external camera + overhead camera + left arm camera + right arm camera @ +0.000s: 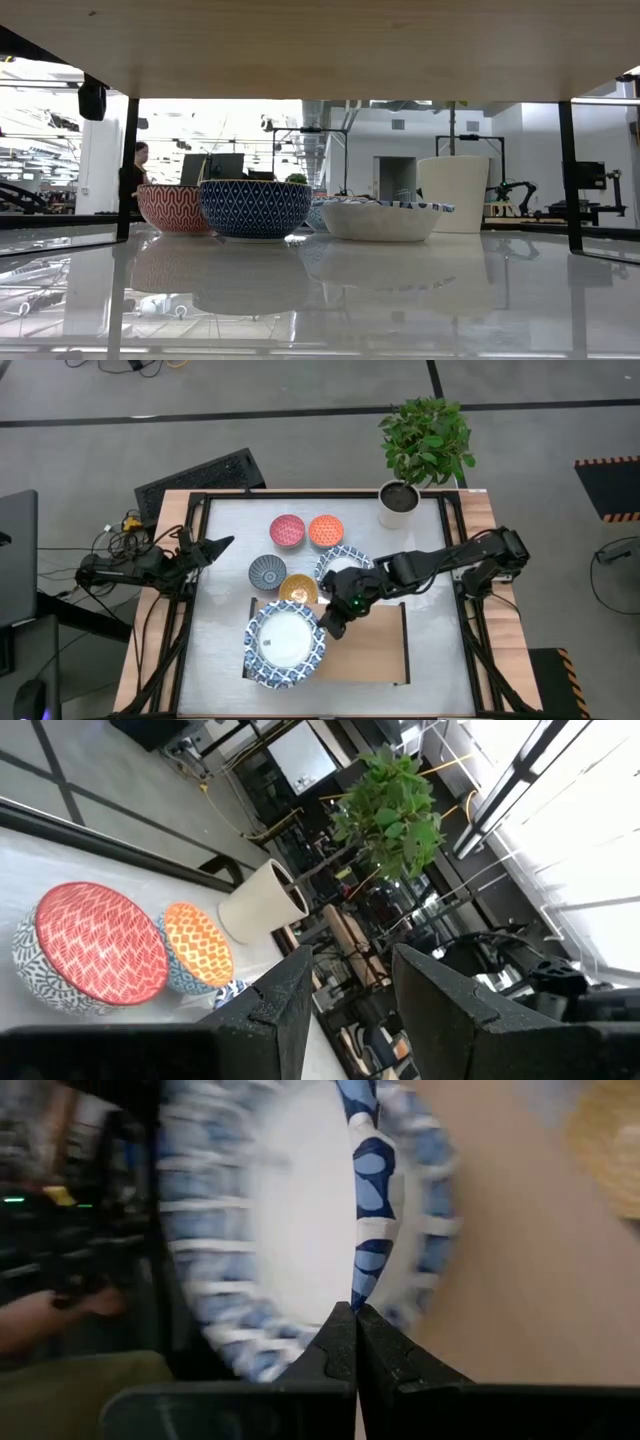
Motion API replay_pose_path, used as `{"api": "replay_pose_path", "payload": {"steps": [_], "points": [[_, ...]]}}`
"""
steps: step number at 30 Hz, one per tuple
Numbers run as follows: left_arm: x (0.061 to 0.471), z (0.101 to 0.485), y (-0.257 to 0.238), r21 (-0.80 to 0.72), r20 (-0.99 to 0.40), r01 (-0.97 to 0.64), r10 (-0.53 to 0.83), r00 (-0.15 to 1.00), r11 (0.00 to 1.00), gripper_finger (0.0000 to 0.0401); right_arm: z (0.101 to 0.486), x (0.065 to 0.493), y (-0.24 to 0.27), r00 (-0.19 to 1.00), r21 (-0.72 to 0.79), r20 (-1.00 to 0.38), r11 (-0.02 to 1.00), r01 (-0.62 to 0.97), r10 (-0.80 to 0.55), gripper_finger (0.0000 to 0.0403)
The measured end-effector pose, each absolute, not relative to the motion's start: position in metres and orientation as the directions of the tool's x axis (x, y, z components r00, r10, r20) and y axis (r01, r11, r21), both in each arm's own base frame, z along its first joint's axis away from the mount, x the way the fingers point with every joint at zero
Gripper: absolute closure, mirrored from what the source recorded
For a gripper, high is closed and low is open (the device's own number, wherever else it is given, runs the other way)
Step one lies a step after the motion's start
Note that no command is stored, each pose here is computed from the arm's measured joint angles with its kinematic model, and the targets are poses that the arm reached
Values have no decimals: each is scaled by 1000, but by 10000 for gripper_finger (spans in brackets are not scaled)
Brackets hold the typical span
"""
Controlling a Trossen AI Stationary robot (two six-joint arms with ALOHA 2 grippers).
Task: Place and stack bowls onto a shelf
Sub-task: Stack the white patterned bowl on top of the other white patterned bowls on the shelf
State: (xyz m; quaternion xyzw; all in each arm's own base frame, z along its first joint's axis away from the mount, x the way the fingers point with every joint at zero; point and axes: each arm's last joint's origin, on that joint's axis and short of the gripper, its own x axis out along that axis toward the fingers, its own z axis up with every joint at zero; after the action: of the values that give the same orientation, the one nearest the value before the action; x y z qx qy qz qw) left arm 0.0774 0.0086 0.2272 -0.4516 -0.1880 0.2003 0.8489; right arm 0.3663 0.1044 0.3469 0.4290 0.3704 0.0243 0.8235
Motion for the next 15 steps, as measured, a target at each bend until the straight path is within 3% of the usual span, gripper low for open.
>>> {"api": "replay_pose_path", "payload": {"steps": [8,15], "points": [[77,227,9,-841,133,-176,511,849,512,273,345,370,99,721,737,-583,619,273,376,385],[77,227,9,-837,134,-179,510,849,517,273,346,370,99,719,740,-580,617,268,383,359]]}}
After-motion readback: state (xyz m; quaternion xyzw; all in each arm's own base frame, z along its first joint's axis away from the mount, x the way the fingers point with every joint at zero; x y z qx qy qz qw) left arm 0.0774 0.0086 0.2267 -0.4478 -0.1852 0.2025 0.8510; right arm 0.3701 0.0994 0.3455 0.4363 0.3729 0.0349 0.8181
